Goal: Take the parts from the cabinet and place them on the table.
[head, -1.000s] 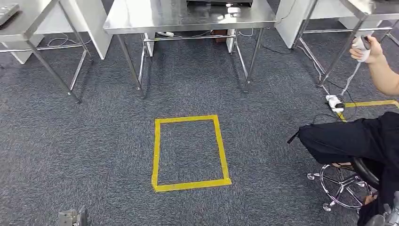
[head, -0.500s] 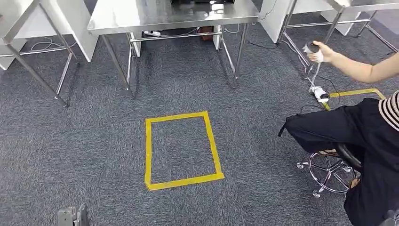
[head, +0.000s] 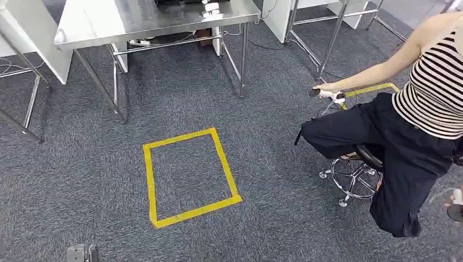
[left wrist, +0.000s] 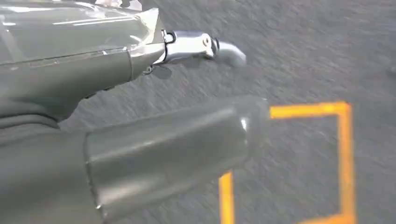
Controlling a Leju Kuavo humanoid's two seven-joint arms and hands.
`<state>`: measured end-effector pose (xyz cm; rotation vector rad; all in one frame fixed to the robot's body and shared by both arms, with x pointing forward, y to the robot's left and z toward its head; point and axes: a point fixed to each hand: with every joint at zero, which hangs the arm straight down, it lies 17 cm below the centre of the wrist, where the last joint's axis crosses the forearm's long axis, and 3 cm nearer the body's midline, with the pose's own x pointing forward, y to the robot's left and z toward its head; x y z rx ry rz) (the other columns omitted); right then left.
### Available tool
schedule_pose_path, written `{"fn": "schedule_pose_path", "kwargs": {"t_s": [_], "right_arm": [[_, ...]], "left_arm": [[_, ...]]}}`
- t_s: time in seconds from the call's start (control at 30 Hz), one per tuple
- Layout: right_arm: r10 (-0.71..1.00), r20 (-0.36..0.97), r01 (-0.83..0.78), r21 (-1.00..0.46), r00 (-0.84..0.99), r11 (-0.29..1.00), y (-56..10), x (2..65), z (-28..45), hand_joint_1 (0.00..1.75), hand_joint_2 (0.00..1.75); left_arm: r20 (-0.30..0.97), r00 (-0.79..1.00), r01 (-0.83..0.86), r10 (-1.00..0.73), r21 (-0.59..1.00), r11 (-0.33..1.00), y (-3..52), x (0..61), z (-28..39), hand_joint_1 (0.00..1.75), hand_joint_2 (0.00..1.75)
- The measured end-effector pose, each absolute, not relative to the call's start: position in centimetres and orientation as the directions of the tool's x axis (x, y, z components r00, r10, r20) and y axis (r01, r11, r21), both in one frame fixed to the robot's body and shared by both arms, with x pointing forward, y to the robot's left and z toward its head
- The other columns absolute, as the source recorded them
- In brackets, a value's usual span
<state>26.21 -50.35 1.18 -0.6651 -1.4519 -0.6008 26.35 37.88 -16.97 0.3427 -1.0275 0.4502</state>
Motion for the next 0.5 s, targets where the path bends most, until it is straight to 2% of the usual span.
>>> {"fn": "schedule_pose_path", "kwargs": {"t_s": [0.07,0.2,0.3,0.4,0.5], "right_arm": [[-0.035,0.979,0.77,-0.134,0.199,0.624,-52.7,23.5,-5.0,0.0,0.0],[-0.225,0.871,0.765,-0.227,0.436,0.602,-51.2,18.5,-15.0,0.0,0.0],[-0.371,0.753,0.754,-0.242,0.543,0.611,-47.5,14.9,-20.1,0.0,0.0],[-0.531,0.553,0.745,-0.286,0.642,0.603,-43.7,10.8,-24.1,0.0,0.0],[-0.655,0.42,0.778,-0.313,0.628,0.545,-40.2,7.4,-25.9,0.0,0.0]], "left_arm": [[0.833,0.514,-0.52,0.205,0.112,0.847,38.4,24.7,-18.6,0.0,0.0],[0.739,0.629,-0.511,0.242,0.158,0.845,37.9,20.4,-21.6,0.0,0.0],[0.673,0.691,-0.497,0.262,0.179,0.849,37.0,18.1,-23.1,0.0,0.0],[0.562,0.781,-0.464,0.273,0.23,0.855,36.2,15.4,-24.8,0.0,0.0],[0.47,0.836,-0.438,0.282,0.263,0.86,35.6,12.8,-25.9,0.0,0.0]]}}
